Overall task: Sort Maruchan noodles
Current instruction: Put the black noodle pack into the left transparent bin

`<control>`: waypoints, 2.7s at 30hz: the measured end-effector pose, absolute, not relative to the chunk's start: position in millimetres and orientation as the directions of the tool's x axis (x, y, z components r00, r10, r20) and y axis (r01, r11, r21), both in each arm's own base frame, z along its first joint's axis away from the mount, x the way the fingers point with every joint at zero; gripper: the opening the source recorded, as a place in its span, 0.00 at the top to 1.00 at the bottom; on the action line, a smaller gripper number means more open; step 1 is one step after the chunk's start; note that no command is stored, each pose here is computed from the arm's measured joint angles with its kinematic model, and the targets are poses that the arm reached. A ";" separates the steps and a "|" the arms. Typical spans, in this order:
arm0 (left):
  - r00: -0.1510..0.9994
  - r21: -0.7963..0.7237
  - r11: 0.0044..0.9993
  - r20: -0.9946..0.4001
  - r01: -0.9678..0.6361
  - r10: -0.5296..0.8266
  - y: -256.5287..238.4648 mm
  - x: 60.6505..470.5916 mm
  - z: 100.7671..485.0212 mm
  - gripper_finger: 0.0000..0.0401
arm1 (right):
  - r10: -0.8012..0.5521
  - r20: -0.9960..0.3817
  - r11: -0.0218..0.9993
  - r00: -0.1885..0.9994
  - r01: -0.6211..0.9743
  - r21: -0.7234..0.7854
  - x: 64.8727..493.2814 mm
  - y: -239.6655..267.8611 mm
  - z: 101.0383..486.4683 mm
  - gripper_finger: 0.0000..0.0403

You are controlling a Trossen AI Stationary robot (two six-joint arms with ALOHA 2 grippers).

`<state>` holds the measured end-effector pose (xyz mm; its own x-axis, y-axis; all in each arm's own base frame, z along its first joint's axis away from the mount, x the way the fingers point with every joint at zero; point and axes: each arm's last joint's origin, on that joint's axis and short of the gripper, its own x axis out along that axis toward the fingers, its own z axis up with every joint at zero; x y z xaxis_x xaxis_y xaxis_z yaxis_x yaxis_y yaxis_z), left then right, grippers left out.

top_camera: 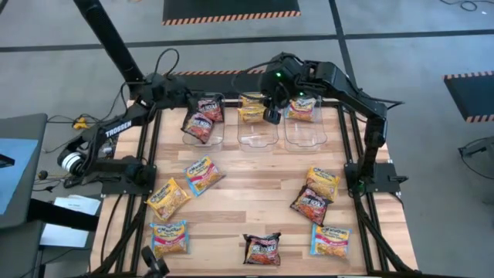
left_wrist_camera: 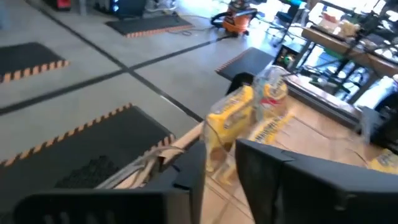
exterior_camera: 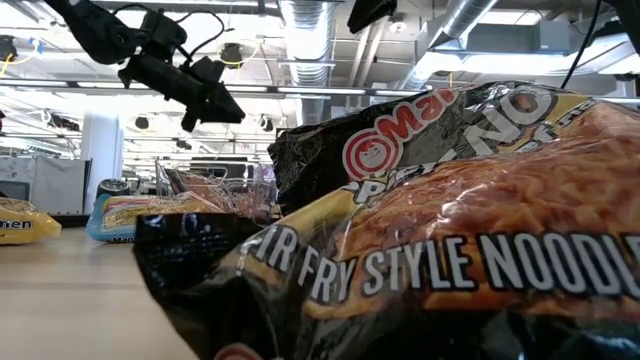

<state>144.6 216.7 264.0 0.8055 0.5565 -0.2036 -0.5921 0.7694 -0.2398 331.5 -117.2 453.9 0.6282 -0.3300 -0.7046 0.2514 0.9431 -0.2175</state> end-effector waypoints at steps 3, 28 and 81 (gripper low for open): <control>0.790 -0.308 0.727 -0.221 -0.613 0.572 230.3 145.0 267.5 0.71 | -0.332 -0.714 0.941 0.616 0.272 -0.203 329.6 -119.6 452.9 0.61; 0.576 -0.272 0.719 -0.789 -0.640 0.215 283.4 157.8 293.4 0.54 | -0.342 -0.715 0.932 0.610 0.317 -0.175 328.7 -125.6 452.1 0.58; 0.351 -0.240 0.464 -0.921 -0.853 0.169 287.5 158.8 251.6 0.54 | -0.337 -0.716 0.938 0.611 0.284 -0.199 329.2 -124.8 451.8 0.58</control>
